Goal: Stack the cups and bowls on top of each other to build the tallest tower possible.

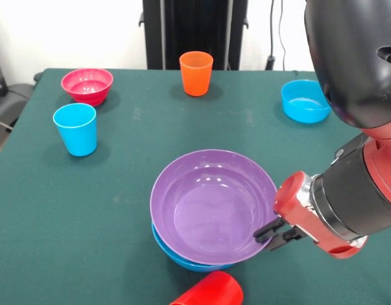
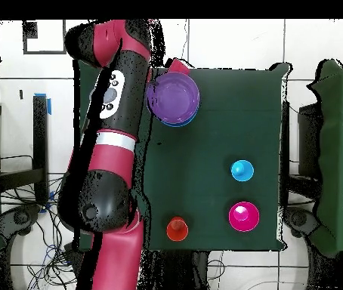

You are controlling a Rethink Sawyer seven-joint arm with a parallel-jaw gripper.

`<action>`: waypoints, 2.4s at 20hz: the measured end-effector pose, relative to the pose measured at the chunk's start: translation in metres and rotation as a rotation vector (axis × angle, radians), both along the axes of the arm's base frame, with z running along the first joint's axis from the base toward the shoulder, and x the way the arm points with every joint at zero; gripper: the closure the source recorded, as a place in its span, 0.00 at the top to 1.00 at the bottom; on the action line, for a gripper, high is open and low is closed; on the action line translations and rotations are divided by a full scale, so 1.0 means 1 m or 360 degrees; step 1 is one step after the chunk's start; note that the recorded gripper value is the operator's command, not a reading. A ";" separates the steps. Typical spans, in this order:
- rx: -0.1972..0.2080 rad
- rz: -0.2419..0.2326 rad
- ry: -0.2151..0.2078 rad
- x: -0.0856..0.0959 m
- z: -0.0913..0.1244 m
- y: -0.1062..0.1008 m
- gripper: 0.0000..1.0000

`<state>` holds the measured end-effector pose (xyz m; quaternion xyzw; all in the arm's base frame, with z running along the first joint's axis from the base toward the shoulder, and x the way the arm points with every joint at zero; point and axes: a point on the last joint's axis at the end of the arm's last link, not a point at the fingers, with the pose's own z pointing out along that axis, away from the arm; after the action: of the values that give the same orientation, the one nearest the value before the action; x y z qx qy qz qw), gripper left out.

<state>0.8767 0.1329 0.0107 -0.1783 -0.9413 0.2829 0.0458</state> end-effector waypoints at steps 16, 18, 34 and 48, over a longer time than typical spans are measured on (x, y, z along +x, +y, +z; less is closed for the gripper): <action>0.0003 0.0020 -0.0028 0.002 -0.003 0.000 0.00; 0.0004 0.0028 -0.0042 0.004 -0.003 0.000 0.00; -0.0053 0.0061 -0.0046 0.003 -0.005 -0.010 0.00; -0.0063 0.0065 -0.0044 0.002 -0.005 -0.016 0.00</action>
<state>0.8788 0.1174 0.0056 -0.1639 -0.9395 0.2998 0.0236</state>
